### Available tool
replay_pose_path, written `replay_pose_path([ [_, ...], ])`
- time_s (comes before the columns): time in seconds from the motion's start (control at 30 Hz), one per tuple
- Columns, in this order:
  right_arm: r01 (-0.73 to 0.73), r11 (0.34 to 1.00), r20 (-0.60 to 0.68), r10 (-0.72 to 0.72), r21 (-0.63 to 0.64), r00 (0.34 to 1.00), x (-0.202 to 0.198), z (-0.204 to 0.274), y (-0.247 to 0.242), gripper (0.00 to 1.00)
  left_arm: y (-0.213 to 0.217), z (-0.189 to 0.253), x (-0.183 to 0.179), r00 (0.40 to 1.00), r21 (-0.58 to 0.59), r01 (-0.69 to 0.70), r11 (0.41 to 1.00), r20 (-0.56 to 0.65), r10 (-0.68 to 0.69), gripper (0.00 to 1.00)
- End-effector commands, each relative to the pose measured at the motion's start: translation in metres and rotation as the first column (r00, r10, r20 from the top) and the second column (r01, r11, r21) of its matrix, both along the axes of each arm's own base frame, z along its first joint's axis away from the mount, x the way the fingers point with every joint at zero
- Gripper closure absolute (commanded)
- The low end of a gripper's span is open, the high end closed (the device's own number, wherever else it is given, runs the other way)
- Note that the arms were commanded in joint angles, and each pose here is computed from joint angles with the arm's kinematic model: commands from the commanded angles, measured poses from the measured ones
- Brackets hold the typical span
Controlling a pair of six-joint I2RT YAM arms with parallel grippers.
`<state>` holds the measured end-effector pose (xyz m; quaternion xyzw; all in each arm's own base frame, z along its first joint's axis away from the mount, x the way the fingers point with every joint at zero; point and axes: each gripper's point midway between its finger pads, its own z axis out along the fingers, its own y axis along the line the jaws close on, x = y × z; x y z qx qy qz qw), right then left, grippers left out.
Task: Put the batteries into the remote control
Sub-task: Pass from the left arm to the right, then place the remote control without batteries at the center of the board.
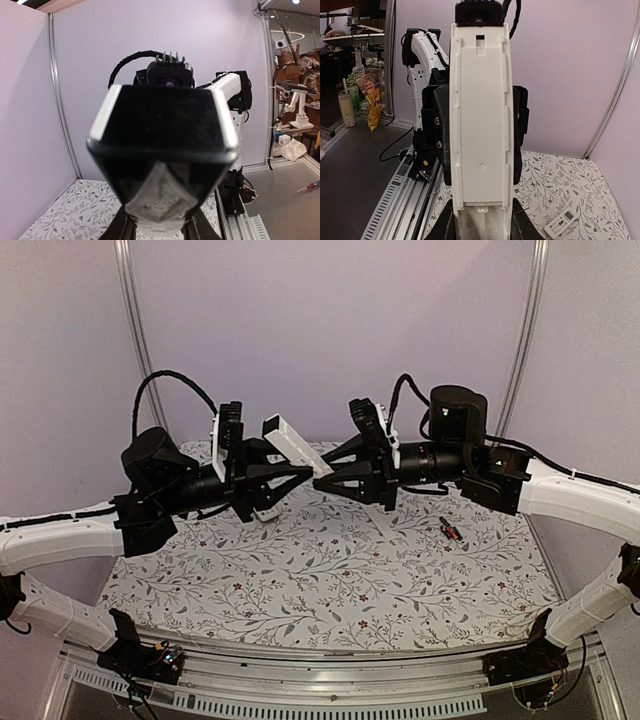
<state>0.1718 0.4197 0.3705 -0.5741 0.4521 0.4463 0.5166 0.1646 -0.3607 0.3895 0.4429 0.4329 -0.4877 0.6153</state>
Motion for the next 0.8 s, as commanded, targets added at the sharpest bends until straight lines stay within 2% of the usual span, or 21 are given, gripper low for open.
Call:
replay_pose_path([
  [0.0, 0.081, 0.996, -0.001, -0.081, -0.043, 0.997, 0.014, -0.005, 0.002, 1.00, -0.003, -0.002, -0.005, 1.000, 0.002, 0.019, 1.000, -0.008, -0.019, 1.00],
  [0.03, 0.102, 0.993, -0.007, -0.102, -0.060, 0.995, 0.017, -0.008, 0.001, 1.00, -0.003, -0.002, -0.003, 1.000, 0.003, 0.007, 1.000, -0.015, -0.007, 0.93],
  [0.07, 0.120, 0.990, -0.010, -0.121, -0.079, 0.993, 0.020, -0.012, 0.000, 1.00, -0.002, -0.003, -0.001, 1.000, 0.006, -0.005, 1.000, -0.027, 0.005, 0.69],
  [0.1, 0.168, 0.976, -0.008, -0.170, -0.136, 0.985, 0.028, -0.025, -0.003, 1.00, 0.001, -0.001, 0.006, 0.998, 0.010, -0.049, 0.999, -0.046, 0.049, 0.29],
  [0.13, 0.198, 0.966, -0.004, -0.201, -0.167, 0.980, 0.033, -0.033, -0.006, 1.00, 0.005, 0.002, 0.010, 0.996, 0.007, -0.073, 0.997, -0.055, 0.073, 0.16],
  [0.17, 0.236, 0.948, 0.003, -0.241, -0.213, 0.970, 0.040, -0.045, -0.011, 1.00, 0.010, 0.005, 0.014, 0.993, 0.000, -0.100, 0.995, -0.062, 0.099, 0.11],
  [0.27, 0.312, 0.886, 0.006, -0.330, -0.343, 0.944, 0.059, -0.084, -0.026, 1.00, 0.034, 0.017, 0.030, 0.973, -0.034, -0.215, 0.976, -0.088, 0.212, 0.07],
  [0.37, 0.353, 0.797, 0.023, -0.393, -0.490, 0.919, 0.070, -0.136, -0.041, 1.00, 0.060, 0.021, 0.051, 0.928, -0.048, -0.359, 0.932, -0.126, 0.351, 0.07],
  [0.53, 0.281, 0.677, 0.007, -0.378, -0.681, 0.926, 0.065, -0.218, -0.053, 1.00, 0.096, 0.001, 0.093, 0.782, 0.013, -0.590, 0.807, -0.238, 0.576, 0.09],
  [0.63, 0.246, 0.611, 0.011, -0.362, -0.752, 0.932, 0.065, -0.256, -0.057, 1.00, 0.107, -0.015, 0.104, 0.724, 0.042, -0.644, 0.764, -0.287, 0.627, 0.10],
  [0.77, 0.176, 0.531, 0.020, -0.286, -0.829, 0.958, 0.055, -0.305, -0.059, 1.00, 0.114, -0.027, 0.110, 0.687, 0.061, -0.674, 0.736, -0.313, 0.655, 0.10],
])
